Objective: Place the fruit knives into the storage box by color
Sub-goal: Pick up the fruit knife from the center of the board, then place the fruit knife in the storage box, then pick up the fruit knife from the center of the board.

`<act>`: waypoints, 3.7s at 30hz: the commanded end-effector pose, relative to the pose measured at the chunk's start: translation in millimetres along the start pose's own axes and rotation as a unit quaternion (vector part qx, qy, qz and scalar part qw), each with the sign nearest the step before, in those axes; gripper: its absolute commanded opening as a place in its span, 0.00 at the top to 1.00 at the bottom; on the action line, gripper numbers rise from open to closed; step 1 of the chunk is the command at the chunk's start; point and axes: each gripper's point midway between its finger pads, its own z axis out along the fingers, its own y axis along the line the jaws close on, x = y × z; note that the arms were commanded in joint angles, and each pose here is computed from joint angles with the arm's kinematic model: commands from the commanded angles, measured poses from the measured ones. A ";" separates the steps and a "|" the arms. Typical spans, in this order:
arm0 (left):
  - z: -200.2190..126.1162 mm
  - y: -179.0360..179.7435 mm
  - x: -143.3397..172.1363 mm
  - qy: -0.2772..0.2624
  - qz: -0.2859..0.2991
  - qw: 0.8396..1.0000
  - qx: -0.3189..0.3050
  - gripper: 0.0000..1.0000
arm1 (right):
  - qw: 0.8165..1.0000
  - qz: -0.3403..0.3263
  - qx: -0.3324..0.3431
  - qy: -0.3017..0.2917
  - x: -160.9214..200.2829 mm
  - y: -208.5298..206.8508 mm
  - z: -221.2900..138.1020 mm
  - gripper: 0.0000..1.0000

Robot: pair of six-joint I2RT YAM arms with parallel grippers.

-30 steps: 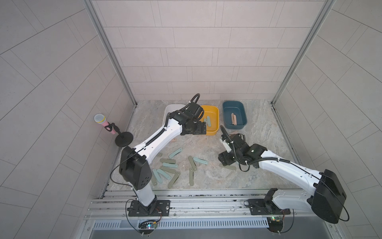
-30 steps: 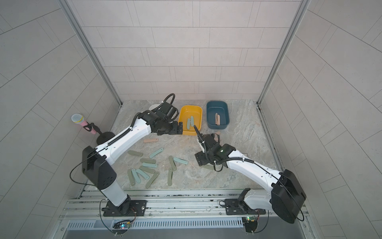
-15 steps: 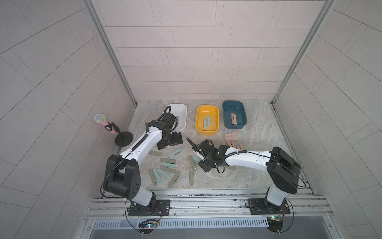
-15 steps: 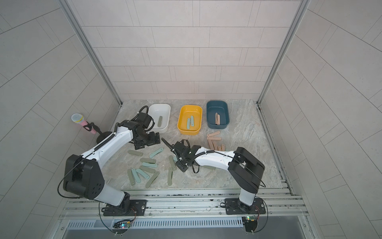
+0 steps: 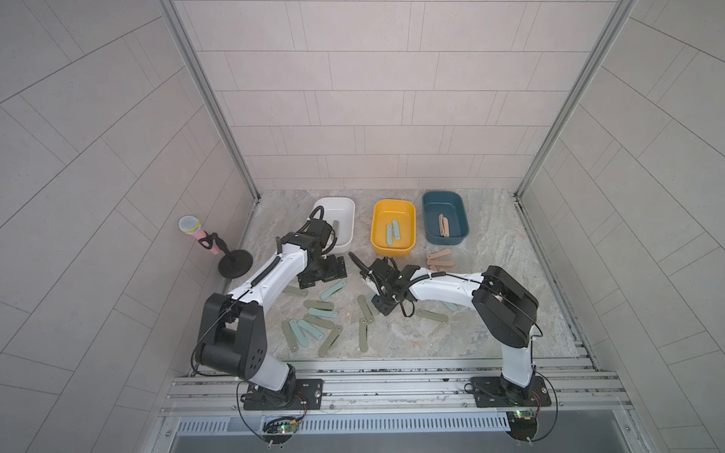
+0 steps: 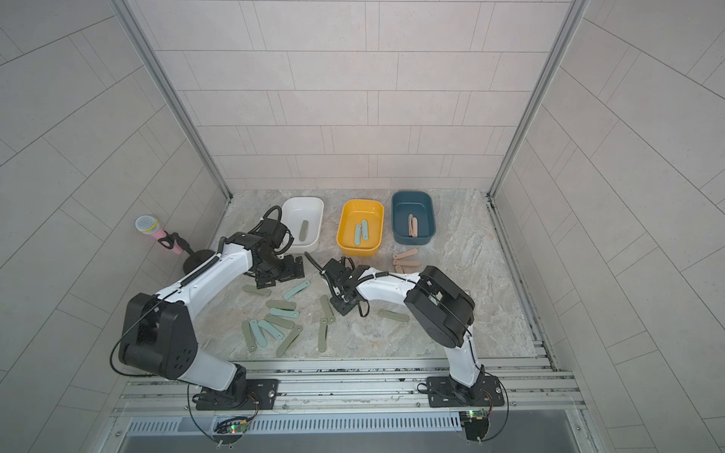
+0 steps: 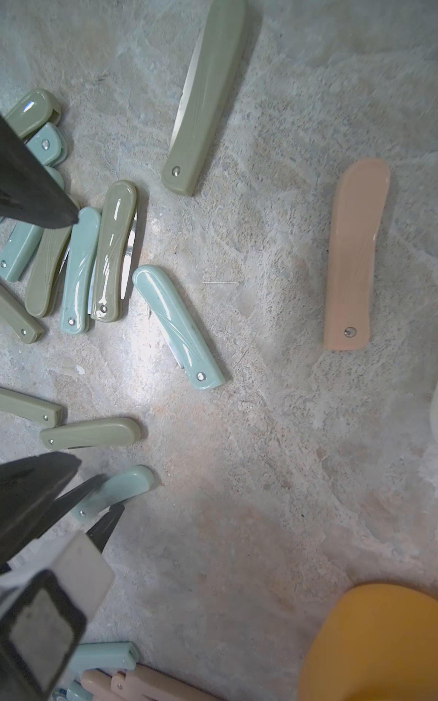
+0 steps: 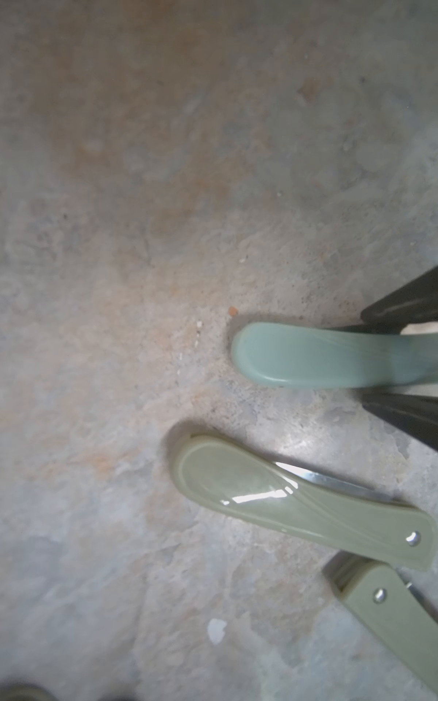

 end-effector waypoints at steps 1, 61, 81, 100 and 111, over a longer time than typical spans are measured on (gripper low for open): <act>-2.1 5.0 1.9 -0.003 0.002 1.000 -0.001 0.00 | 0.999 0.002 0.014 0.040 15.7 -3.5 7.2 0.74; -9.3 3.5 44.3 0.015 0.038 0.999 -0.015 0.04 | 0.944 0.242 0.116 -0.191 -118.2 -177.4 -147.0 0.27; 70.0 -58.9 92.9 0.076 0.079 0.993 -0.035 0.25 | 0.960 0.233 0.091 -0.129 34.9 -129.8 -143.9 0.00; 105.0 -71.6 84.1 0.095 0.119 0.985 -0.080 0.46 | 0.953 0.255 0.075 -0.143 44.7 -134.5 -150.5 0.00; 106.8 -80.3 64.3 0.076 0.147 0.982 -0.096 0.38 | 0.953 0.259 0.060 -0.146 41.5 -131.0 -148.9 0.00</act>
